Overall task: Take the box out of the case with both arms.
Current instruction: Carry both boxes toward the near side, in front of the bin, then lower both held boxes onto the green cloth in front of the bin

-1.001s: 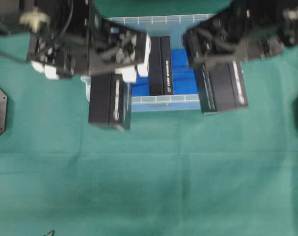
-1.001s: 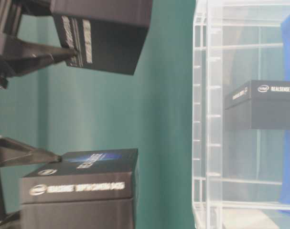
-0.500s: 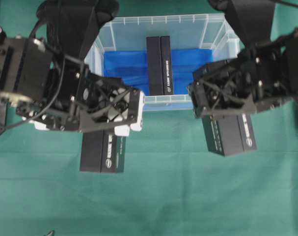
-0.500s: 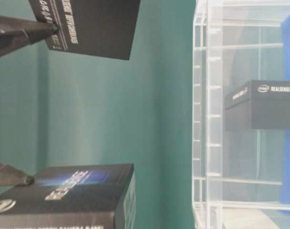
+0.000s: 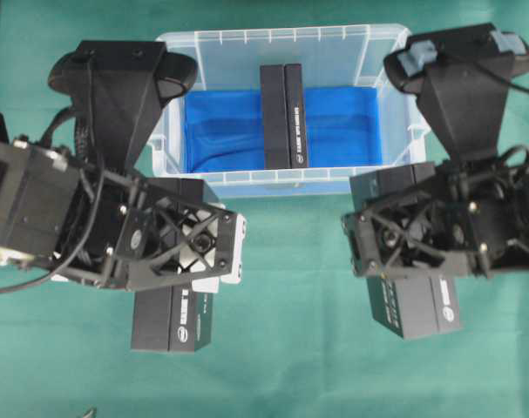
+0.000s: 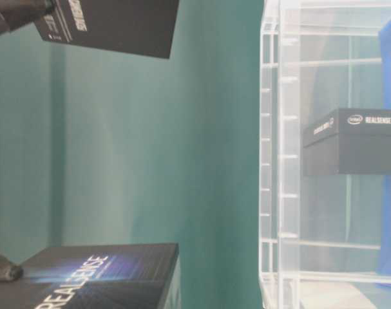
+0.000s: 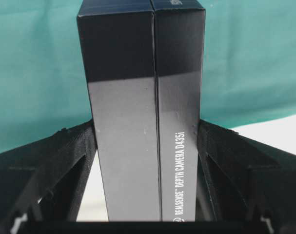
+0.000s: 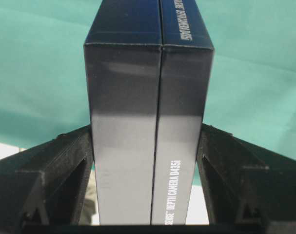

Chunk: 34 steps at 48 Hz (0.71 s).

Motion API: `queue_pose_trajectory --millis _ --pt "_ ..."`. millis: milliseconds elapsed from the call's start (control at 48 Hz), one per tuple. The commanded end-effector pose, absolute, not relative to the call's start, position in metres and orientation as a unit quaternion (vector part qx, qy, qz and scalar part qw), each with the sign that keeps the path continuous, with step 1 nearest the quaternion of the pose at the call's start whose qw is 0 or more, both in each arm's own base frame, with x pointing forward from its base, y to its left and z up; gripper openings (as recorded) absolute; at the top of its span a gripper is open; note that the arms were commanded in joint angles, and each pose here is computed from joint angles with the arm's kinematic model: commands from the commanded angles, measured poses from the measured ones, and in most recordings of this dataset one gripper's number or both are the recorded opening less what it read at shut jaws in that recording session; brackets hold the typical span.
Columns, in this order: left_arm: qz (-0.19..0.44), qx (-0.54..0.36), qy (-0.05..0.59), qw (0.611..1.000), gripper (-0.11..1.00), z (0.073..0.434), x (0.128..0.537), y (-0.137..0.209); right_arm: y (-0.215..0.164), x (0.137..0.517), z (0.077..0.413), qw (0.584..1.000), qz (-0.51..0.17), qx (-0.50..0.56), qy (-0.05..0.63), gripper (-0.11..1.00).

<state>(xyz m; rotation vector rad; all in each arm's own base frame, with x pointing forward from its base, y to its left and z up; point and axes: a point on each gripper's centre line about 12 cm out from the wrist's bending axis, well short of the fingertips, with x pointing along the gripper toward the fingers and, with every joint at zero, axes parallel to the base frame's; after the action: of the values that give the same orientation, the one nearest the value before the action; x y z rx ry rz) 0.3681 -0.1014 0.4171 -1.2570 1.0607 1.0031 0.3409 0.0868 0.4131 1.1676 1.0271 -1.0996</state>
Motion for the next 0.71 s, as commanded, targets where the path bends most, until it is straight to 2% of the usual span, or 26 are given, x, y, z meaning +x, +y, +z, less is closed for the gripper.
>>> queue_pose_trajectory --millis 0,688 --pt "0.417 -0.545 0.444 0.576 0.64 0.4282 0.3629 -0.1041 0.0888 0.3363 0.4263 0.586 -0.459 0.508 0.432 0.65" --pt "0.42 -0.545 0.442 0.576 0.64 0.4271 0.3637 -0.1046 0.0898 0.3357 0.4263 0.586 -0.461 0.502 0.437 0.65"
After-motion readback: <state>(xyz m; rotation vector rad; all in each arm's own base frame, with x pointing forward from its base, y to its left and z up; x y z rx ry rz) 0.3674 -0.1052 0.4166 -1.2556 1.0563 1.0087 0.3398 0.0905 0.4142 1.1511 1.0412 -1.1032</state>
